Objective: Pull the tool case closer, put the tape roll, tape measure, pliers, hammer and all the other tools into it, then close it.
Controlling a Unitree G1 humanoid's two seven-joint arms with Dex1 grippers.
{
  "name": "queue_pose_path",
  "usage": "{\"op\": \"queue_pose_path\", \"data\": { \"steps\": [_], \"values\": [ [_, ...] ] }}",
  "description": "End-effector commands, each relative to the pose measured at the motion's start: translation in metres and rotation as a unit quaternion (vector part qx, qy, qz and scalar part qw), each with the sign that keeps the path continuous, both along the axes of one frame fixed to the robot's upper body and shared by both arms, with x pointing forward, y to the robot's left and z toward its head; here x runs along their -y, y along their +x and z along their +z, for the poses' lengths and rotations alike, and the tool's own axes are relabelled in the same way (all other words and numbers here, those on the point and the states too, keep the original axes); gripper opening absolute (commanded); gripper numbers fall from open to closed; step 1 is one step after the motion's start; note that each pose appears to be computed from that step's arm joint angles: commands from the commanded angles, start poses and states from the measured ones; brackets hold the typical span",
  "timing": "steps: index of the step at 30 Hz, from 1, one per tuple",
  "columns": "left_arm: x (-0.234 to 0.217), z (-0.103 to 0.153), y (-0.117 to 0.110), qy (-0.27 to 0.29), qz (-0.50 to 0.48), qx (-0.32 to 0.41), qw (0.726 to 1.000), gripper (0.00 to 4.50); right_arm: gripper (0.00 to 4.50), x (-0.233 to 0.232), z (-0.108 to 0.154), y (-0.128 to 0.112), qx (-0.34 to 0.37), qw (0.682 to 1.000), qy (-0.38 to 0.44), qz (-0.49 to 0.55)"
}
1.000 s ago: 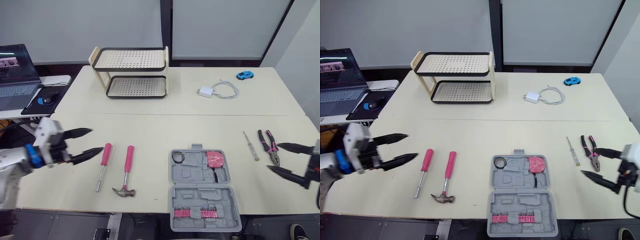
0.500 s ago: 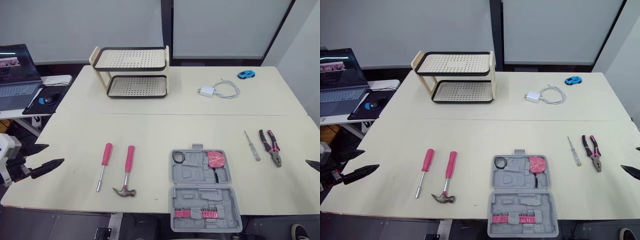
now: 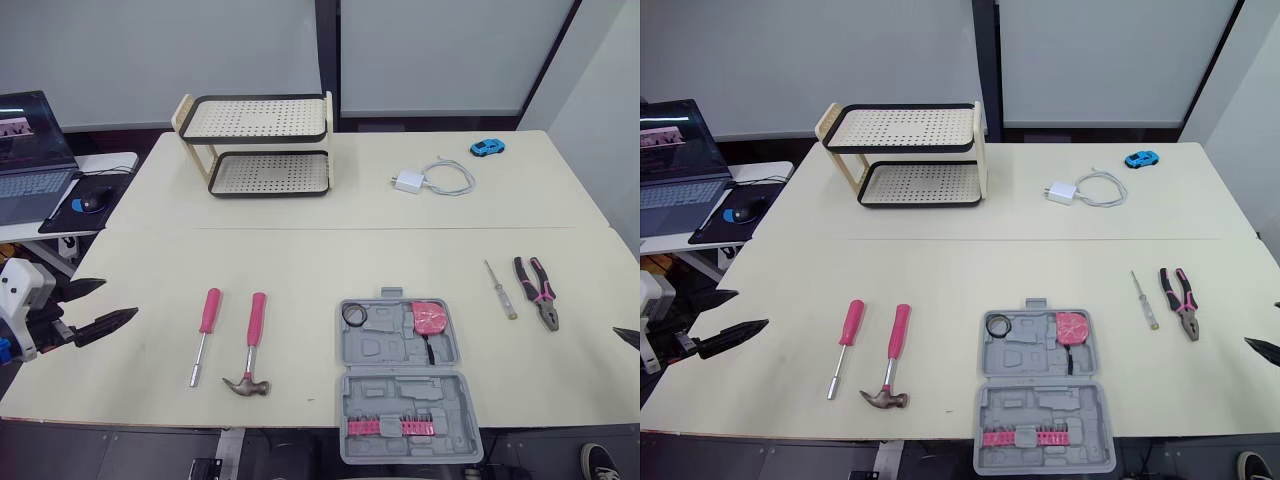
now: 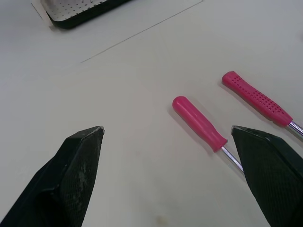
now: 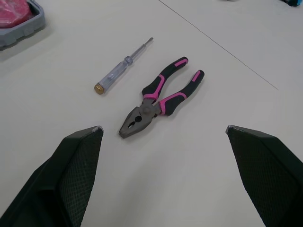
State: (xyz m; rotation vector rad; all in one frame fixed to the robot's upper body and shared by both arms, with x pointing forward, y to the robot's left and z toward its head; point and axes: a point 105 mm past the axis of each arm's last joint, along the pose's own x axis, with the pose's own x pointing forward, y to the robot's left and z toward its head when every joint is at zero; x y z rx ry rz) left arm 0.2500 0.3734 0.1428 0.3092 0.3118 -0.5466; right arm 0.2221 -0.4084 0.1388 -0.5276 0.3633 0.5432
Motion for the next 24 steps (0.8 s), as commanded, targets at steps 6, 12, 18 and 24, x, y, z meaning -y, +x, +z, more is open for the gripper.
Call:
{"op": "queue_pose_path", "data": {
  "steps": [6,12,18,24],
  "values": [
    [0.018,0.017,0.012,0.015,-0.035,0.02,0.999,4.5,4.46,-0.03,0.012,0.017,0.031,0.998,0.0,0.051],
    [0.018,0.007,0.002,0.019,-0.035,0.001,0.999,4.5,4.46,-0.096,0.019,0.034,0.041,0.987,0.022,0.151],
    [0.018,-0.003,-0.009,0.022,-0.023,-0.004,0.999,4.5,4.46,-0.155,0.036,0.046,0.064,0.976,0.057,0.201],
    [0.049,0.014,0.002,0.003,-0.055,0.031,0.998,4.5,4.46,-0.146,0.044,0.038,0.064,0.983,0.059,0.164]
  ]
}}
